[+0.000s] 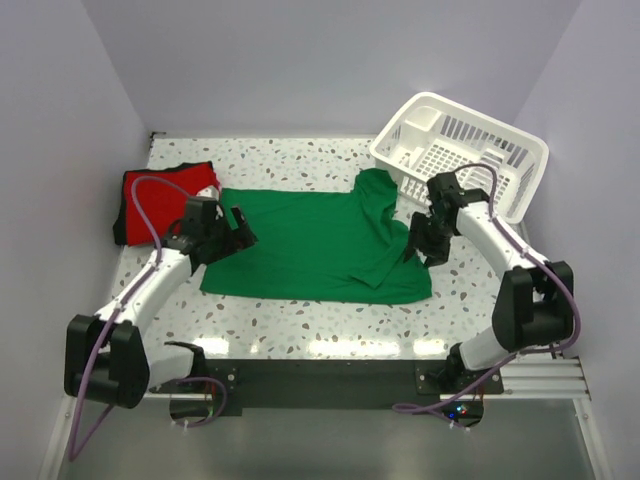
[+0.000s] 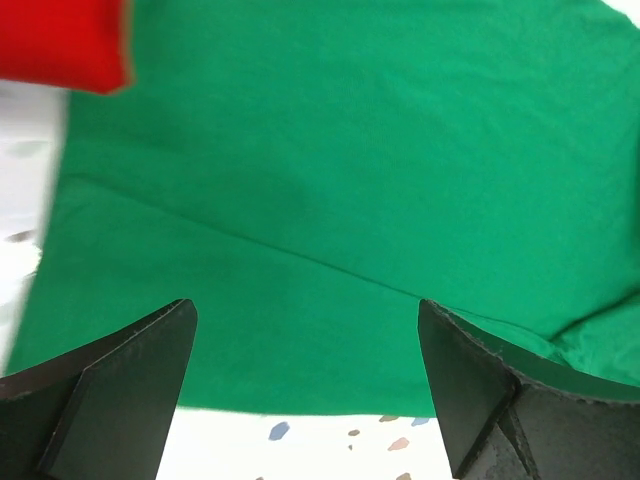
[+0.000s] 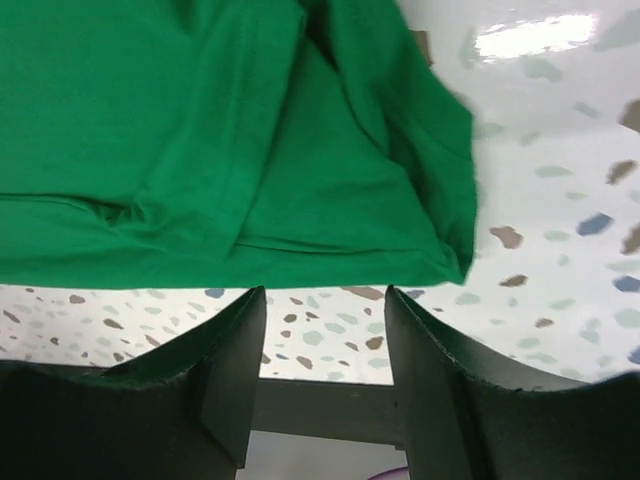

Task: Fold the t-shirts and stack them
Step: Fold the tshirt

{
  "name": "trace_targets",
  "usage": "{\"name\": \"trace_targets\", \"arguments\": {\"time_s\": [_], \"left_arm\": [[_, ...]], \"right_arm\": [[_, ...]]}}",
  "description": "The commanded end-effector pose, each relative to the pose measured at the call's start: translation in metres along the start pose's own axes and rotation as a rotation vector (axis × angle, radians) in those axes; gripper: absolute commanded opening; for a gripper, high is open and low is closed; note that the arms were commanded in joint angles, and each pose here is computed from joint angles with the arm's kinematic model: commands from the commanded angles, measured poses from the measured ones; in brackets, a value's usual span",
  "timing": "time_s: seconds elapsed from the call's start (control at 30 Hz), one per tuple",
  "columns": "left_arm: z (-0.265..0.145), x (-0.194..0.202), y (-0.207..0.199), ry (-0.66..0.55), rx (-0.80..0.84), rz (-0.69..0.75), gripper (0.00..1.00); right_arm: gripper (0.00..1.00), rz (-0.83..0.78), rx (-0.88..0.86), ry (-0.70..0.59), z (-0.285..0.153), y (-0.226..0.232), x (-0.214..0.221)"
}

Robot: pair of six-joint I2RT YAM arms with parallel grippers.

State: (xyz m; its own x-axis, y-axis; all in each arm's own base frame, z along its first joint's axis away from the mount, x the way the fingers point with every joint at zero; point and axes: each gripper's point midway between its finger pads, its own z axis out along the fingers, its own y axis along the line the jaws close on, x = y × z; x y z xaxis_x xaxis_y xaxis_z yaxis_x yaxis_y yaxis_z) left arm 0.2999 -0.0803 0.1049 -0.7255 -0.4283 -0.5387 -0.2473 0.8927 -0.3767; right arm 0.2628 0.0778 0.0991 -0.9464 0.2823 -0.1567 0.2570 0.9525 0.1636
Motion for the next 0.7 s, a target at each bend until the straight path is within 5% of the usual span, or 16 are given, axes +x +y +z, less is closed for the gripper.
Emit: {"name": "trace_targets", "arguments": {"time_s": [0.0,0.33,0.67], "left_arm": [[0.021,0.001,-0.028,-0.015,0.143,-0.029,0.97],[0.053,0.061,0.013,0.065,0.045,-0.214,1.0],[0.007,0.122,0.061,0.157,-0.157,-0.453,1.0]], "right_arm": [[0.54,0.009,-0.142,0.058,0.023,0.026,0.006],[0.53,-0.001,-0.055,0.227,0.077,0.003,0.04],[0.5,0.035,0.098,0.362,0.061,-0.035,0.093]]}}
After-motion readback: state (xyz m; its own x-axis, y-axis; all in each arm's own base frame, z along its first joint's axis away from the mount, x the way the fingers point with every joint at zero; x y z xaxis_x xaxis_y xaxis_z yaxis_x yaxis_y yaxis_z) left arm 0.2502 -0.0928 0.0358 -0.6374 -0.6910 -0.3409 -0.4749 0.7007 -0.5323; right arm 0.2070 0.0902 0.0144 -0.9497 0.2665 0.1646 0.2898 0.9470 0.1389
